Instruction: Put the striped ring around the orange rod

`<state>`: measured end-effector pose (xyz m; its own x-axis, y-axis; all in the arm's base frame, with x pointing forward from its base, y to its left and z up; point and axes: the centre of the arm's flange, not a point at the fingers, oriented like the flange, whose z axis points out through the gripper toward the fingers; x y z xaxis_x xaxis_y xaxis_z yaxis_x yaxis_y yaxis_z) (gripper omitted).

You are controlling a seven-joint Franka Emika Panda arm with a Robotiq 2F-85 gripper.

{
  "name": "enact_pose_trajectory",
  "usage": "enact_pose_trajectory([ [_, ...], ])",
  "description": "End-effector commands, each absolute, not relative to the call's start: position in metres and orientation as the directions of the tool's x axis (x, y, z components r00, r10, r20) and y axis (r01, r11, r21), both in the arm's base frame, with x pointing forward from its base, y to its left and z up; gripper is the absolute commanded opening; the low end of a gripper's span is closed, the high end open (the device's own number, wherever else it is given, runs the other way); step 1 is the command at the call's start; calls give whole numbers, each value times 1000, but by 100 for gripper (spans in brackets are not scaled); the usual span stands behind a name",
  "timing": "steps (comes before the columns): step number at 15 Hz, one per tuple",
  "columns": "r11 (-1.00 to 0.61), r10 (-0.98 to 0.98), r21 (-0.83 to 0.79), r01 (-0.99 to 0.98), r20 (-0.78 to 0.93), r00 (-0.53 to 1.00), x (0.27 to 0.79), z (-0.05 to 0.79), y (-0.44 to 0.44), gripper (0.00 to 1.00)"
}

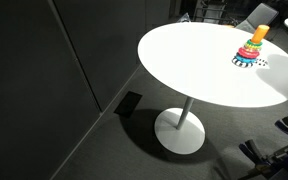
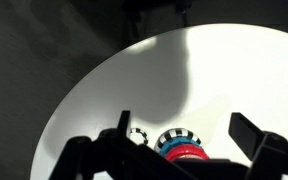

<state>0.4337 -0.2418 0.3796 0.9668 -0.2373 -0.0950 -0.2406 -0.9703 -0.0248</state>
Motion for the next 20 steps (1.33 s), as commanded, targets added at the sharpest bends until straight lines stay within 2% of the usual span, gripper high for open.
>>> enact_pose_trajectory([
  [1, -953, -303, 22, -303, -63, 951, 444, 361, -250, 100],
  [20, -867, -492, 107, -487, -28, 870, 514, 293, -305, 100],
])
